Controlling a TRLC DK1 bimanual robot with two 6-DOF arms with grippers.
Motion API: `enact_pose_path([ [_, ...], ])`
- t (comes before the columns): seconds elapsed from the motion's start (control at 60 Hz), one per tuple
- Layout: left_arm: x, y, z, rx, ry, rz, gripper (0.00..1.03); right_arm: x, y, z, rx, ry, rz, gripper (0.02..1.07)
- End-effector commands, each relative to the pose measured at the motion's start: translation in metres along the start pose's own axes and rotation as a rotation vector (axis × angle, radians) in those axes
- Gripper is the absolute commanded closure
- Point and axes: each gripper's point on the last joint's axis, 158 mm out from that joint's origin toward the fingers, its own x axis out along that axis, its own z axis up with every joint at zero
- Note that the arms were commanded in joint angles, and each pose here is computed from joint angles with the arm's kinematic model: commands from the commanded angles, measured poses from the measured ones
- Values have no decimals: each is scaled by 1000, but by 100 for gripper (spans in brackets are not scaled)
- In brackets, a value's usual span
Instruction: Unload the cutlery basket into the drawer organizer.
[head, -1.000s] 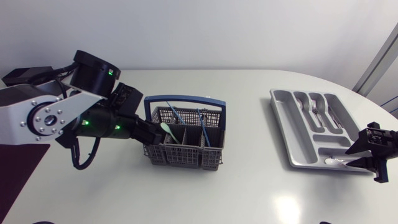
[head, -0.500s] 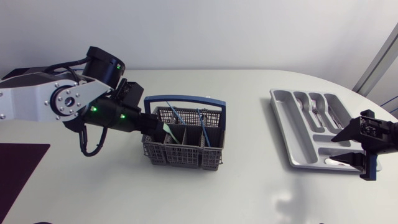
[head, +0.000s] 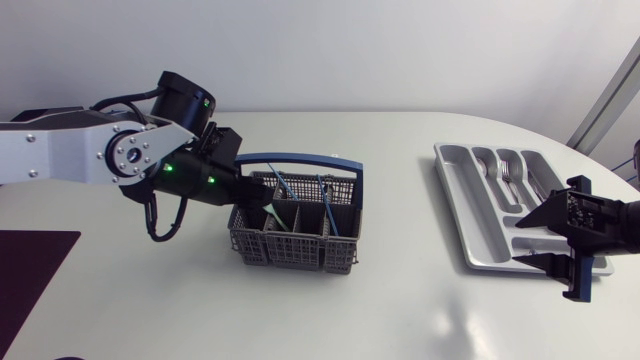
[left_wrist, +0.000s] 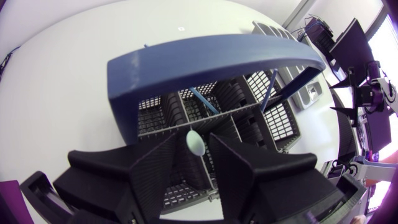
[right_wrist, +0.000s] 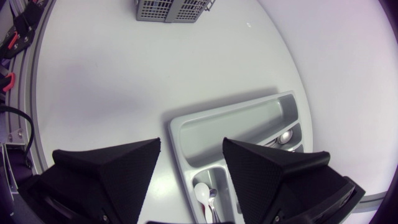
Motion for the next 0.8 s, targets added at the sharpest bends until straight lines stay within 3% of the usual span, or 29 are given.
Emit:
enact_pose_path([
  [0.0, 7, -7, 8, -22, -5, -24, 66, 6, 17, 2, 24, -13, 40, 33],
  [0.433, 4, -10, 7, -42, -2, -83, 93, 9, 23, 6, 12, -25, 45, 33],
  [0.783, -19, -30, 13, 23, -47, -132, 98, 6, 24, 7, -1, -26, 30, 33],
])
